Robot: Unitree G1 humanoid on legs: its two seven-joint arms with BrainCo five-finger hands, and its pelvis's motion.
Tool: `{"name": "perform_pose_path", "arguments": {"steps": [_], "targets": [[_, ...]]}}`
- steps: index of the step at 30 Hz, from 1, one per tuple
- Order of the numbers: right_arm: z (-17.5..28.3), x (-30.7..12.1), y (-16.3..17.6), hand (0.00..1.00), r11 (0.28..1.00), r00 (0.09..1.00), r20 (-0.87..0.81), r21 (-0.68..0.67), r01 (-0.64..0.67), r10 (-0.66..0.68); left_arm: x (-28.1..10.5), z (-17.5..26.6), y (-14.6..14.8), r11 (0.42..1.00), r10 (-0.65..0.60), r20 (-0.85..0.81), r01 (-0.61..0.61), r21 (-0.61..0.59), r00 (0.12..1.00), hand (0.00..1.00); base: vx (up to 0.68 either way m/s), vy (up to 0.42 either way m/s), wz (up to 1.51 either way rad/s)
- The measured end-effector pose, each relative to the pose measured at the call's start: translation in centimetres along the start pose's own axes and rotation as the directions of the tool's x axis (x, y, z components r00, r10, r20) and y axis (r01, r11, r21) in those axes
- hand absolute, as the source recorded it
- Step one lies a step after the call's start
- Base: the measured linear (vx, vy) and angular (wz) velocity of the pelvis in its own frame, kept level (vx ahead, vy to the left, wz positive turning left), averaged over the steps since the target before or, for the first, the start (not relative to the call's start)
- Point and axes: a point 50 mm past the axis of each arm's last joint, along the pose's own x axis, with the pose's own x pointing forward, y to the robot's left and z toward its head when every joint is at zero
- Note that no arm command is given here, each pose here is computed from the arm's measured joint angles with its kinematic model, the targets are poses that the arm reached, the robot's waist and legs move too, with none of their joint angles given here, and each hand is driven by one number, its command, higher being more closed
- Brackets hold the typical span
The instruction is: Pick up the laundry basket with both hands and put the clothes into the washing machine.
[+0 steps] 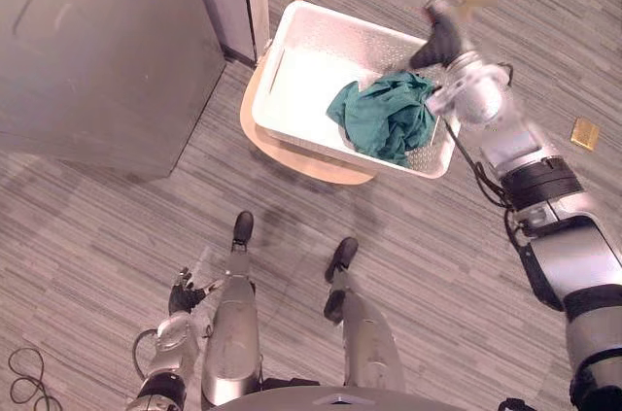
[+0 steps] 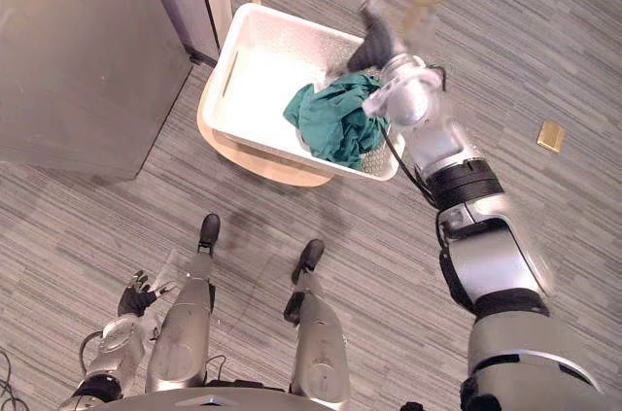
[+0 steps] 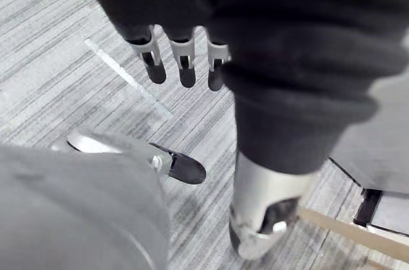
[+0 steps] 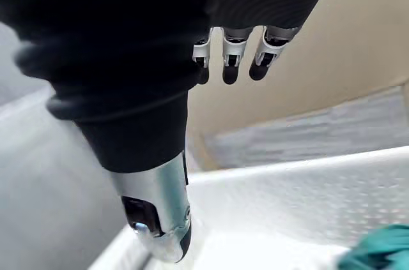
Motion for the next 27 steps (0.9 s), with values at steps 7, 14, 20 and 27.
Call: {"name": "perform_pose_path", "arguments": {"steps": [7, 14, 20, 27], "targets": [[-1.1, -1.1, 4.1, 0.0, 0.939, 0.971, -0.033, -0.249, -0.237, 0.236, -0.1, -0.4, 0.8, 0.999, 0.011, -0.016, -0.011, 0.038, 1.0, 0.0, 0.0, -0.037, 0.01], [-3.6, -2.1, 5.1, 0.0, 0.898, 0.944, -0.147, -0.294, -0.328, 0.296, -0.1, -0.6, 0.8, 0.998, 0.003, -0.021, -0.001, 0.067, 1.0, 0.0, -0.01, -0.018, 0.0], [-5.7, -2.8, 5.1, 0.0, 0.889, 0.922, -0.255, -0.284, -0.359, 0.291, -0.1, -0.5, 0.4, 0.996, -0.018, -0.016, 0.02, 0.086, 1.0, 0.0, -0.01, -0.032, 0.0], [-6.6, -2.9, 4.5, 0.0, 0.9, 0.922, -0.303, -0.286, -0.329, 0.241, -0.2, -0.7, -0.2, 0.996, -0.029, -0.015, 0.03, 0.079, 0.999, 0.0, 0.0, -0.021, 0.01]]}}
